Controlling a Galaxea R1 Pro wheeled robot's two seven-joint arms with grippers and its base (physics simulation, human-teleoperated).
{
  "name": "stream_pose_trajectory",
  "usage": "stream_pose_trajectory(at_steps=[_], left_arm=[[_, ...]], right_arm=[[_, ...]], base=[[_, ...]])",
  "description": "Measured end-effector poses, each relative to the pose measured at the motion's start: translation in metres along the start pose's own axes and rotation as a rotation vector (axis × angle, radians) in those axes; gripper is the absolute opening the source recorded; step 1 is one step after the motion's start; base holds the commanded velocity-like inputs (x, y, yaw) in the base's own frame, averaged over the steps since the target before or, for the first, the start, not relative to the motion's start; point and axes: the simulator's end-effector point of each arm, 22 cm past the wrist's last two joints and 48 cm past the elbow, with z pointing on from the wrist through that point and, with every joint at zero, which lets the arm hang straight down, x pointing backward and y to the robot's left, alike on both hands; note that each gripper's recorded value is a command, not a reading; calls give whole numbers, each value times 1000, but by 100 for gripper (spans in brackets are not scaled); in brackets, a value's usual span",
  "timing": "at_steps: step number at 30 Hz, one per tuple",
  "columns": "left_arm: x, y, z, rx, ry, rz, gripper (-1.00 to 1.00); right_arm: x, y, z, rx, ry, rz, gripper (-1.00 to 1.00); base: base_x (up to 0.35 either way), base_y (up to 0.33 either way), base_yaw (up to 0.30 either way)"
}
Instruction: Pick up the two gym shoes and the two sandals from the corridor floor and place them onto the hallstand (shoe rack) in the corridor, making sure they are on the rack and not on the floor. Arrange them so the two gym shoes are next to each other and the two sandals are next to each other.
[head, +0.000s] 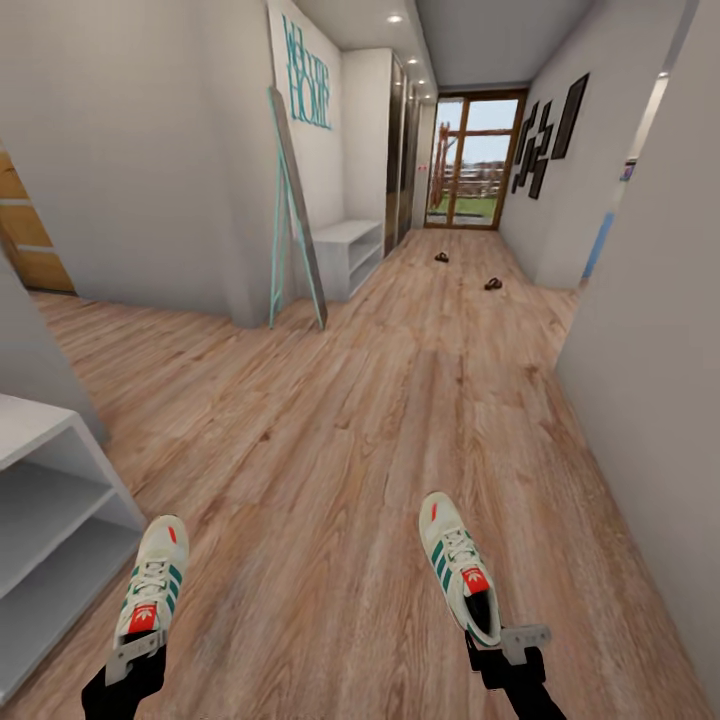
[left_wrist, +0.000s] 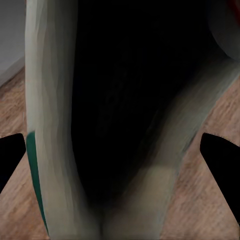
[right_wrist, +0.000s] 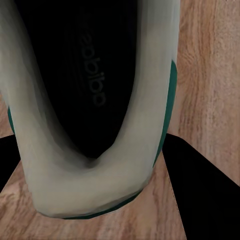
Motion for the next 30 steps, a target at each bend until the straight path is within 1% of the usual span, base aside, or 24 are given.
stream_pose_trajectory(at_steps=[19, 23, 30], left_arm=[[0, 0, 0, -2, -1, -4, -100], [0, 1, 0, -2, -1, -4, -100], [0, 1, 0, -2, -1, -4, -100]], right_arm=[[1, 0, 0, -1, 2, 0, -100], [1, 0, 0, 0, 2, 0, -100], [1, 0, 0, 0, 2, 0, -100]], base=[[0, -258, 279], [0, -122, 279], [0, -13, 279]])
